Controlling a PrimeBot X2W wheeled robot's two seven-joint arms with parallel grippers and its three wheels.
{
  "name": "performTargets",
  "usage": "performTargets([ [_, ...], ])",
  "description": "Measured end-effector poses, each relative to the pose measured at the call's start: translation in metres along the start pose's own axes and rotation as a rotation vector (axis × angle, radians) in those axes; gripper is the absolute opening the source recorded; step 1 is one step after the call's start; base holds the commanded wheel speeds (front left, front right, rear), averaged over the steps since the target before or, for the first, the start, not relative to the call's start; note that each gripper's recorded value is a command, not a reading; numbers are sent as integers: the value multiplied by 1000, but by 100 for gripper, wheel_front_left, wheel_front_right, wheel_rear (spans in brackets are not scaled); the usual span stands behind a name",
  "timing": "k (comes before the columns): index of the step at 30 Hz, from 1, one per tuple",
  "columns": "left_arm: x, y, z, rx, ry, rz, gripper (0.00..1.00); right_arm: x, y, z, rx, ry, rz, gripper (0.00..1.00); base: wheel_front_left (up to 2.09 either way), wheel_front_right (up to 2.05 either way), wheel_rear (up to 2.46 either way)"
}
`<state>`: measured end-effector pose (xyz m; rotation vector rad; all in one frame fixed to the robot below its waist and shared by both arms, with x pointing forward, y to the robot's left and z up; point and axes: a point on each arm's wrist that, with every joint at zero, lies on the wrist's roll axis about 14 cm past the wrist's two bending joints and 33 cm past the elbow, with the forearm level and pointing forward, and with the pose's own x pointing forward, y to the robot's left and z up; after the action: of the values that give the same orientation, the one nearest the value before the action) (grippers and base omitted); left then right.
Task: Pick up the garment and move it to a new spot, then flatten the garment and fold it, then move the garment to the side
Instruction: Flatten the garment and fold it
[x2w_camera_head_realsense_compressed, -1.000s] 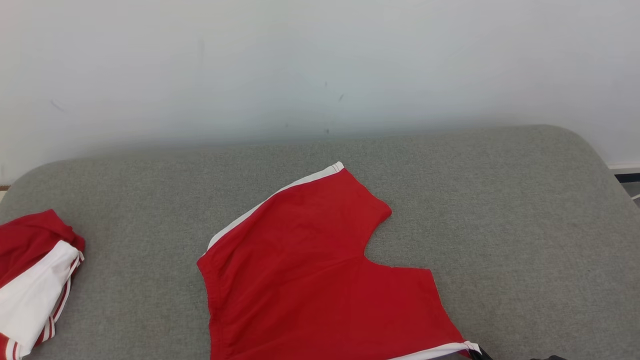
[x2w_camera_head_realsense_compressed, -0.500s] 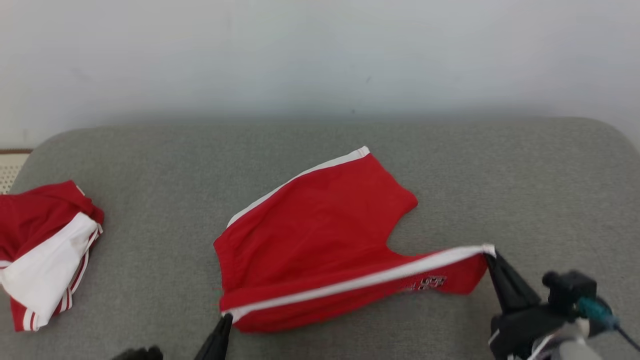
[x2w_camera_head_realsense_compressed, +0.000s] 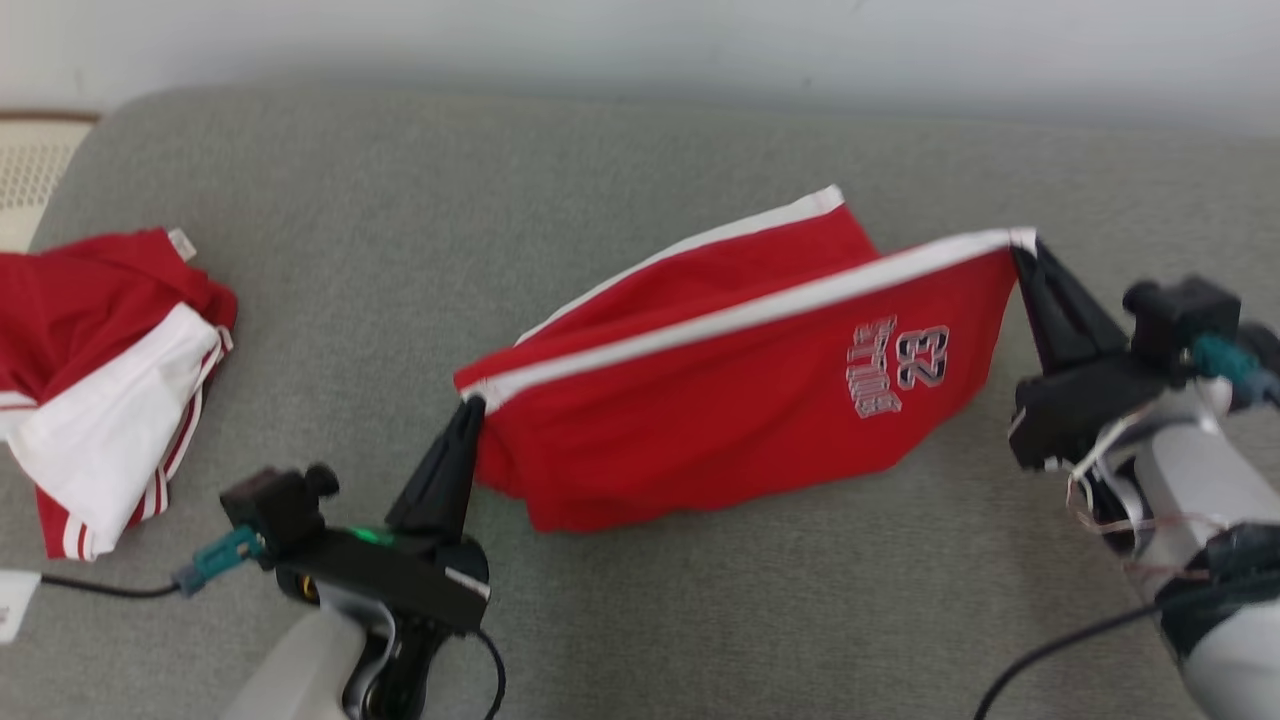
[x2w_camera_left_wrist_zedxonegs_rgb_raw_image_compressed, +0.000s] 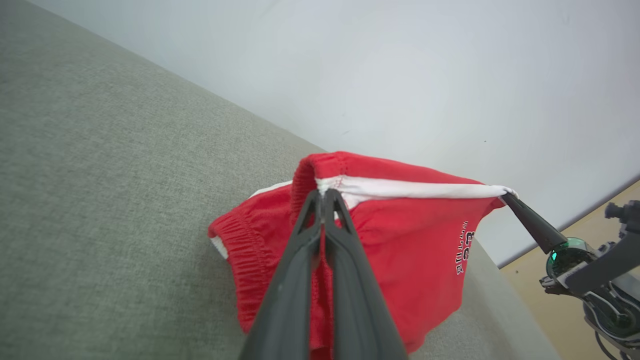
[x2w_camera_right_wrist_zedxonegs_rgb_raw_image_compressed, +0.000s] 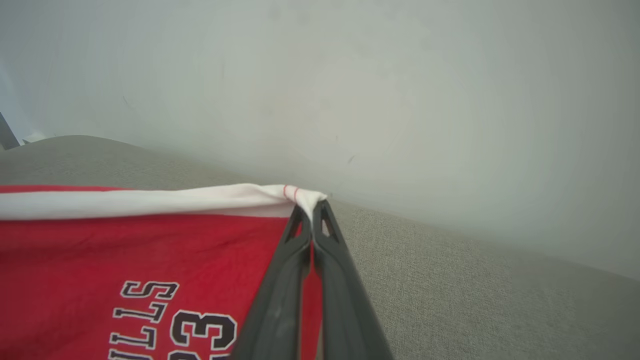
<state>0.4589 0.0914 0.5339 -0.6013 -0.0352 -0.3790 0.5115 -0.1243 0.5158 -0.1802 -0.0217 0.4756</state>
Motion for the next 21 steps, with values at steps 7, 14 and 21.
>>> performTargets([
  [7,25,28,-6,20,20,48,0,54,2,-21,-27,49,55,0,0,0,0],
  [14,38,51,-16,22,41,93,0,98,4,-45,-45,97,93,0,0,0,0],
  [21,40,75,-18,28,42,152,0,127,13,-70,-47,146,125,0,0,0,0],
])
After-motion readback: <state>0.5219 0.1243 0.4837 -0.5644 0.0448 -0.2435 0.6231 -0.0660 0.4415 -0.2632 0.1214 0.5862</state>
